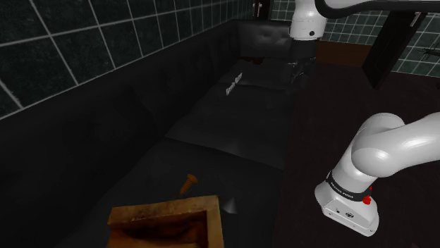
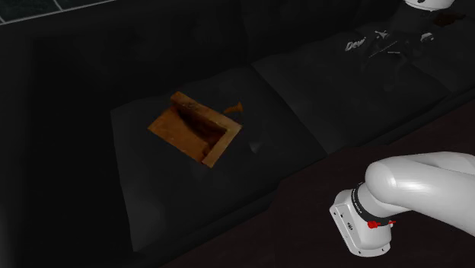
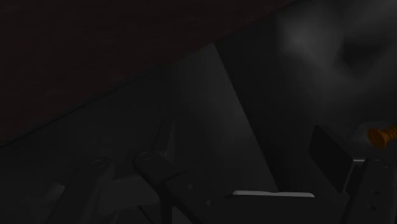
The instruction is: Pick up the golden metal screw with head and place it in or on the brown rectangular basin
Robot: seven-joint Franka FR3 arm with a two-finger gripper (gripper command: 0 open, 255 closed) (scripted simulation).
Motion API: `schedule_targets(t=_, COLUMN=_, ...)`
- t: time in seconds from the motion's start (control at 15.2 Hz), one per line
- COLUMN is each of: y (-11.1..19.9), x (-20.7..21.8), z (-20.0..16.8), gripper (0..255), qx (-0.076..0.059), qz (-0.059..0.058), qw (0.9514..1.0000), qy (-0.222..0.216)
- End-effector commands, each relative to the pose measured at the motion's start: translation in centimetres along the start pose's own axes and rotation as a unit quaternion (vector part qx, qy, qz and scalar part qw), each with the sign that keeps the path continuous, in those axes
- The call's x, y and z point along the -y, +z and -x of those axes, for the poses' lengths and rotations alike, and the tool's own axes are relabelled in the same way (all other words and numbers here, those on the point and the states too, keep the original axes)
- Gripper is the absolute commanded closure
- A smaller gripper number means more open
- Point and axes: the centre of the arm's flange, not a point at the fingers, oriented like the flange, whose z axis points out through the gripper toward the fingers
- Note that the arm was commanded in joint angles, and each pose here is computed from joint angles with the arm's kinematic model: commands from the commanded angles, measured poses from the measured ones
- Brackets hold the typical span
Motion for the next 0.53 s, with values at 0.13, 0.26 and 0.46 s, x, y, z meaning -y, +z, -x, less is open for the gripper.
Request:
schedule_targets(t=0.13, y=1.5, x=2.1, z=0.0, gripper=0, qx=0.001, qz=-0.002, qw=0.9998, qy=0.019)
schedule_targets(t=0.26, y=3.1, x=4.1, z=-0.2, gripper=0, qx=0.002, qz=-0.005, qw=0.9993, qy=0.038)
schedule_targets(t=0.46, y=5.3, x=7.3, z=-0.5, gripper=0, qx=0.003, qz=-0.009, qw=0.9977, qy=0.067)
